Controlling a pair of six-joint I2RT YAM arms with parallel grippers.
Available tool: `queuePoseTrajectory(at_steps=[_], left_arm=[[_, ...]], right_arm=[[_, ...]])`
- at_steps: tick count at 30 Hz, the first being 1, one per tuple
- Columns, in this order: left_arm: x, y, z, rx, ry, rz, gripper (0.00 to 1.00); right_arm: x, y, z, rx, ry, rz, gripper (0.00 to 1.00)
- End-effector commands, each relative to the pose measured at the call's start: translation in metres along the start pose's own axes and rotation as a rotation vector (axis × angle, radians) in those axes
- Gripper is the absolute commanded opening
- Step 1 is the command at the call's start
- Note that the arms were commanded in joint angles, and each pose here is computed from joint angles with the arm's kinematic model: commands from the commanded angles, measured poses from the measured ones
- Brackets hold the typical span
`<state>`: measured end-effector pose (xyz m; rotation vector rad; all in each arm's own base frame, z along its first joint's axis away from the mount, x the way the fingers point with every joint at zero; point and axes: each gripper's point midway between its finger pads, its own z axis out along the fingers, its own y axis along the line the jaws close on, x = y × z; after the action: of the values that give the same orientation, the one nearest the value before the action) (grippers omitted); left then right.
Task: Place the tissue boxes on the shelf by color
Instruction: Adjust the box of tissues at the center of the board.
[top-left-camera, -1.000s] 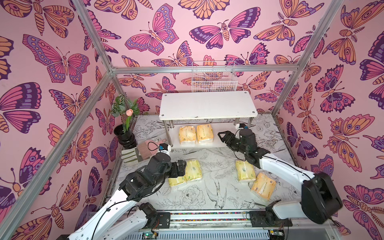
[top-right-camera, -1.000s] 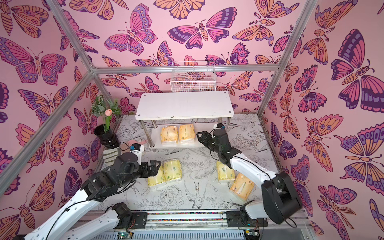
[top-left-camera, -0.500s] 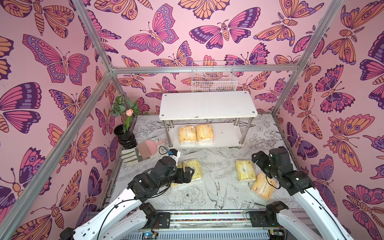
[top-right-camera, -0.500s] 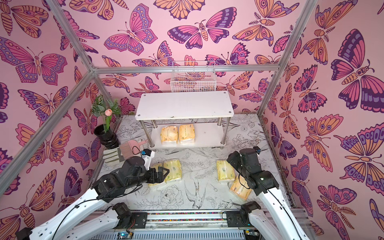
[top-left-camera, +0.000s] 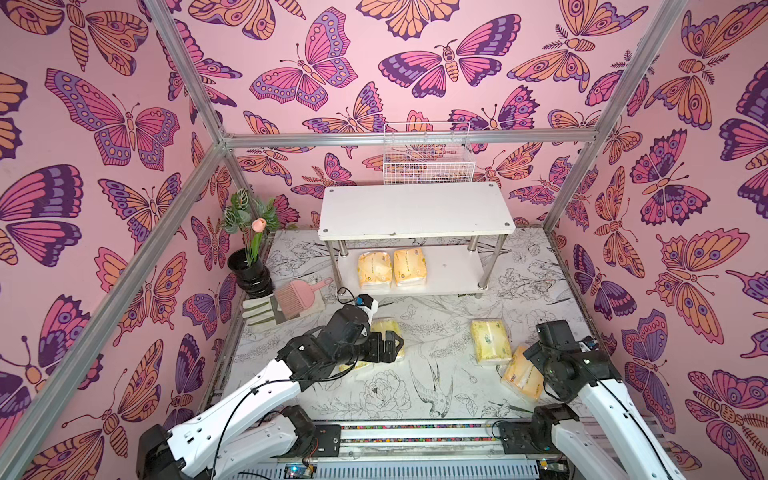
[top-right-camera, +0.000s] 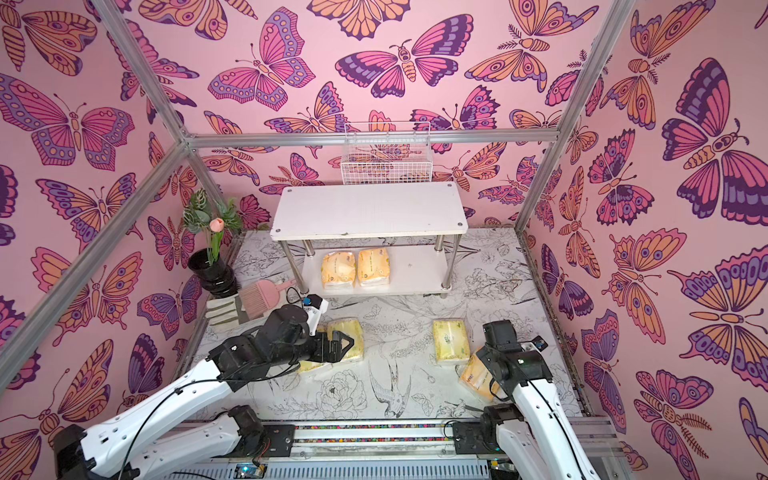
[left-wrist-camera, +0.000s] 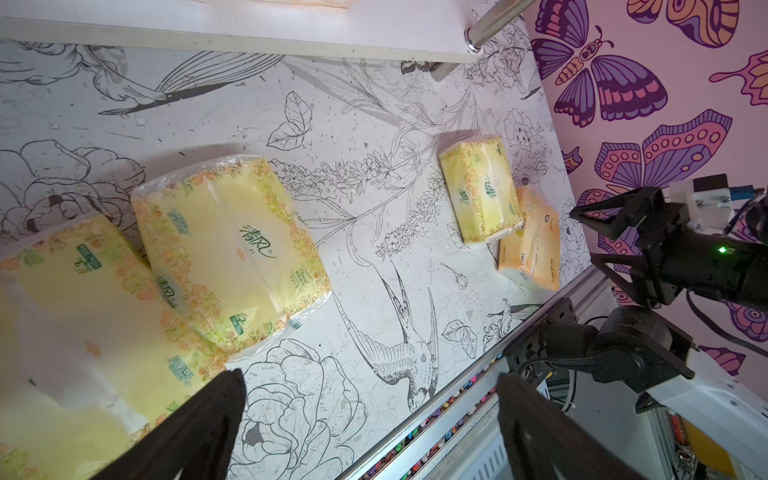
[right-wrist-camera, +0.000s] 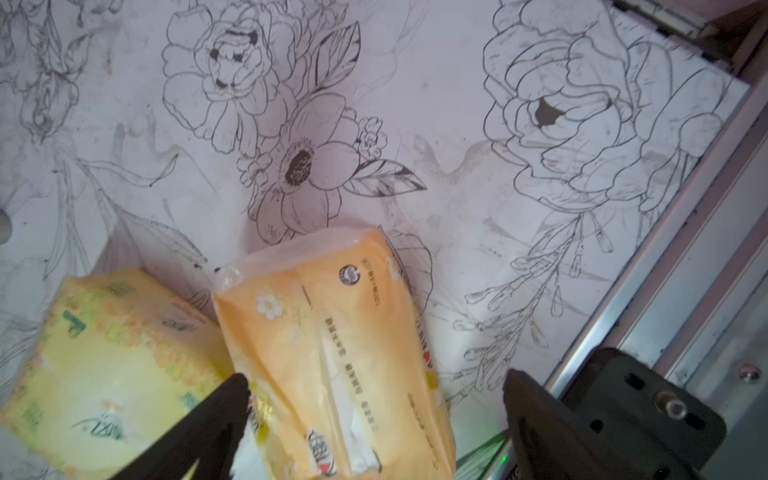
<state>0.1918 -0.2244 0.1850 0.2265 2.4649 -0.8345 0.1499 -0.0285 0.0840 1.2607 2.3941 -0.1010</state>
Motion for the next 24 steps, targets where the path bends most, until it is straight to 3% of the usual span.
queuePoseTrajectory(at_steps=[1,11,24], left_arm=[[-0.008,-0.014,-0.001,0.037,-0.008,0.027,1.0],[-0.003,-0.014,0.007,0.025,0.021,0.016,1.0],[-0.001,-0.014,0.007,0.018,0.021,0.012,1.0]], right_arm=[[0.006,-0.002,0.013,0.01,0.02,0.023,0.99],[0.023,0.038,0.043,-0.176,0.093,0.032,0.97],[0.031,0.083,0.05,-0.307,0.179,-0.127,0.95]])
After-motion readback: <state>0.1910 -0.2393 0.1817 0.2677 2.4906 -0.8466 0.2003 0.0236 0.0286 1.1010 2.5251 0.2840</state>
